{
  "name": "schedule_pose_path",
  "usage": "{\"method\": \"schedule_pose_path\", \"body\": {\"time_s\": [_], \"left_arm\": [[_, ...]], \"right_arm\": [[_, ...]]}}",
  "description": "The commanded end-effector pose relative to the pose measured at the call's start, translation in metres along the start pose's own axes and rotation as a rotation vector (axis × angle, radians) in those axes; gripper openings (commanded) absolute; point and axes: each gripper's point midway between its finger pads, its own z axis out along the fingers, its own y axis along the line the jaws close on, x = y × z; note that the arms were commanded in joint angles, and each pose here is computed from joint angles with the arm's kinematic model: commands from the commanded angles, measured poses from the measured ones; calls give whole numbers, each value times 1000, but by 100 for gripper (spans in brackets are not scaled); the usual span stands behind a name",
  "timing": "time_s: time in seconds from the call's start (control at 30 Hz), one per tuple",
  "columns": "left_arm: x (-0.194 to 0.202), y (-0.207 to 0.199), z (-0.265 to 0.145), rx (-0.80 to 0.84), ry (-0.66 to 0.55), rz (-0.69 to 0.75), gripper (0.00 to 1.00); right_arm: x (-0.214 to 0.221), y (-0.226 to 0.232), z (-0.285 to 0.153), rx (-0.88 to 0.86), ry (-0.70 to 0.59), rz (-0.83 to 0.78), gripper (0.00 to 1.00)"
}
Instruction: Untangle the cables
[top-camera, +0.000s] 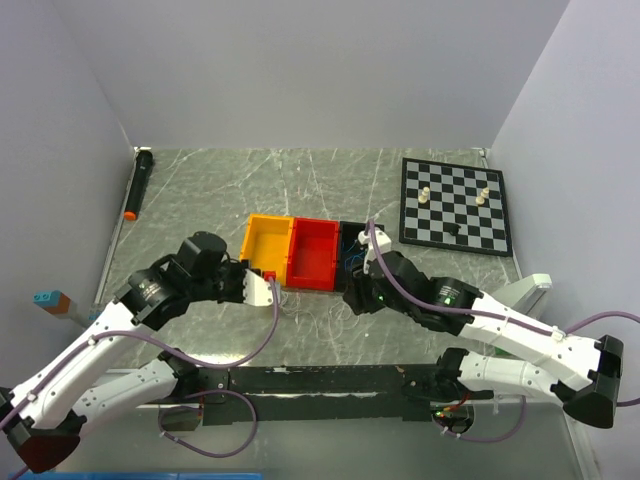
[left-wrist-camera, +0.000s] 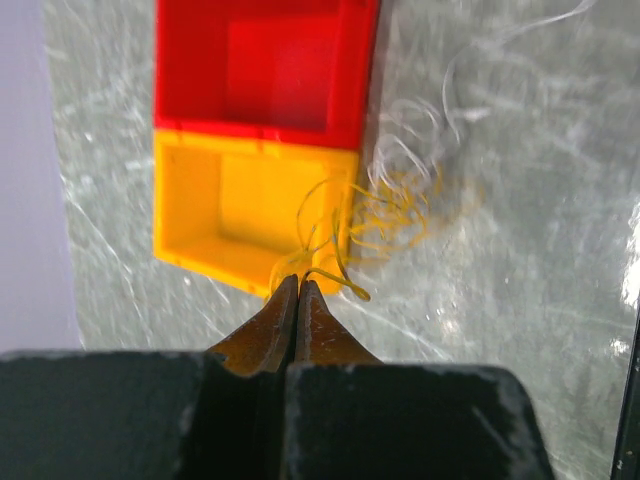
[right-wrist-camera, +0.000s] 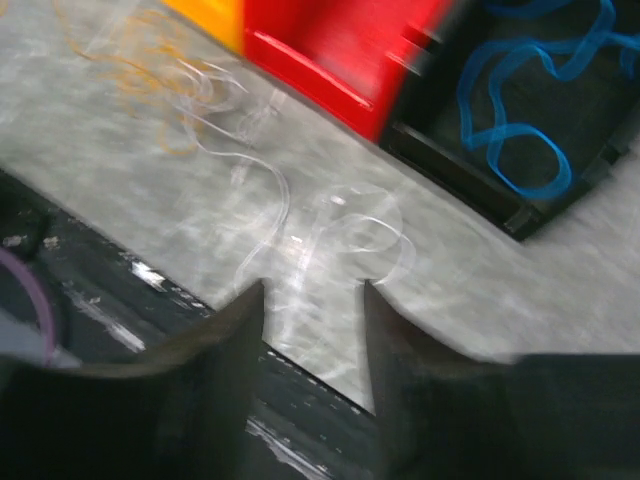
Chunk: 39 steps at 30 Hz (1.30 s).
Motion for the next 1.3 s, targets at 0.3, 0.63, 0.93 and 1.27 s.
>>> {"method": "schedule_pose_path", "body": {"time_s": [0.3, 0.63, 0.93, 1.27], "left_arm": [[-59, 17, -21, 83, -163, -6, 1], [-94, 42, -48, 51, -238, -50, 1], [-104, 34, -55, 134, -247, -104, 1], [-91, 57, -49, -14, -195, -124, 1]], "right_arm": [[-63, 97, 15, -500, -363, -74, 68], [-87, 145, 37, -701, -521, -98, 71], [-109, 161, 65, -677, -549, -48, 61], [-59, 118, 61, -548, -388, -15, 0]]}}
